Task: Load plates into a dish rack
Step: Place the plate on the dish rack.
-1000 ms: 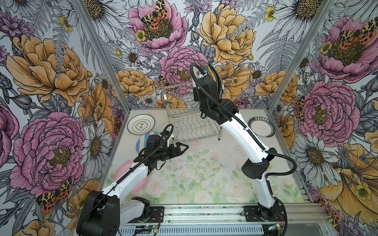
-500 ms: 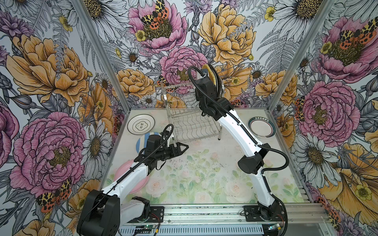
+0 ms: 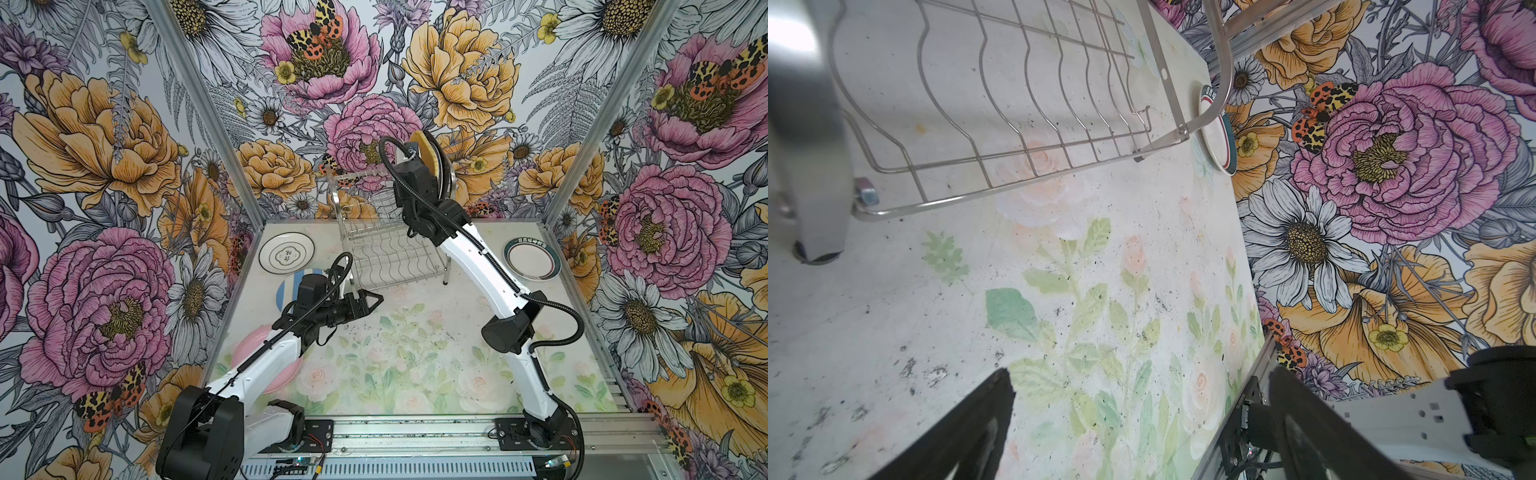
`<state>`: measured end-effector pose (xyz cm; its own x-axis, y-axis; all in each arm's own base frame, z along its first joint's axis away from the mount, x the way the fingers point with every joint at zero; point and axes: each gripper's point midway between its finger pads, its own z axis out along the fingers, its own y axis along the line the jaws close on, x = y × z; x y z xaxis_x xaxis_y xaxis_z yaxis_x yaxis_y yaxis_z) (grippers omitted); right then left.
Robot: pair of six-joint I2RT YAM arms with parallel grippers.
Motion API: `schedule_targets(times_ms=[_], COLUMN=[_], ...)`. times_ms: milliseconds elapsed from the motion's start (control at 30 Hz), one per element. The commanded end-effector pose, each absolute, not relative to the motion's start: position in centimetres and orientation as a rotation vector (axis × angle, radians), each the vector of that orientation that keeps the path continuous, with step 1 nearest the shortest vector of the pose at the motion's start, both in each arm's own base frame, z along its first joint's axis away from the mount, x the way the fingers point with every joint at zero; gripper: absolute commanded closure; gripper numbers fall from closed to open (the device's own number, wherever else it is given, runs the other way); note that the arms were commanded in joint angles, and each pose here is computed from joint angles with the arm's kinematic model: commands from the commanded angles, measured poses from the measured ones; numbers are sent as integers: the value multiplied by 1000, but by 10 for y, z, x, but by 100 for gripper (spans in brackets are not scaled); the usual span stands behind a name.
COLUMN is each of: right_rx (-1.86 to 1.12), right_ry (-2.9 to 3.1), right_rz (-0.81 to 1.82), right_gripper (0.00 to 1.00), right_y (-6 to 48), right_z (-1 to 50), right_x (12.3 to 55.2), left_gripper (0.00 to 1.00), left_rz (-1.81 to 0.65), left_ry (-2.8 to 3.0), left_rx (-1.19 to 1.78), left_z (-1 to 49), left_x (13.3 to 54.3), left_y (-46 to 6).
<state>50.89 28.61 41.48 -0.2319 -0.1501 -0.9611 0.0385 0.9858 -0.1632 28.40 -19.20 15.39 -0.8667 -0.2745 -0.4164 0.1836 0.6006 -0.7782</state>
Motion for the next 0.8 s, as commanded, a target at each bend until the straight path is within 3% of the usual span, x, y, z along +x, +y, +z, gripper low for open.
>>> schedule_targets(times_ms=[0, 500, 633, 767], right_rx=[-38, -70, -69, -68], right_ry=[1730, 1767, 1768, 1760], right_rz=[-134, -126, -127, -123], right_gripper=[100, 100, 83, 73], right_y=[287, 293, 291, 290], right_z=[435, 420, 421, 427], right_x=[512, 513, 511, 508], left_gripper=[4, 4, 4, 4], left_rz=[-1201, -1199, -1199, -1199], left_ry=[2302, 2299, 2297, 2294], left_rx=[-31, -36, -35, -34], left_z=[157, 158, 158, 159], left_x=[286, 285, 284, 284], left_y=[-195, -193, -193, -193])
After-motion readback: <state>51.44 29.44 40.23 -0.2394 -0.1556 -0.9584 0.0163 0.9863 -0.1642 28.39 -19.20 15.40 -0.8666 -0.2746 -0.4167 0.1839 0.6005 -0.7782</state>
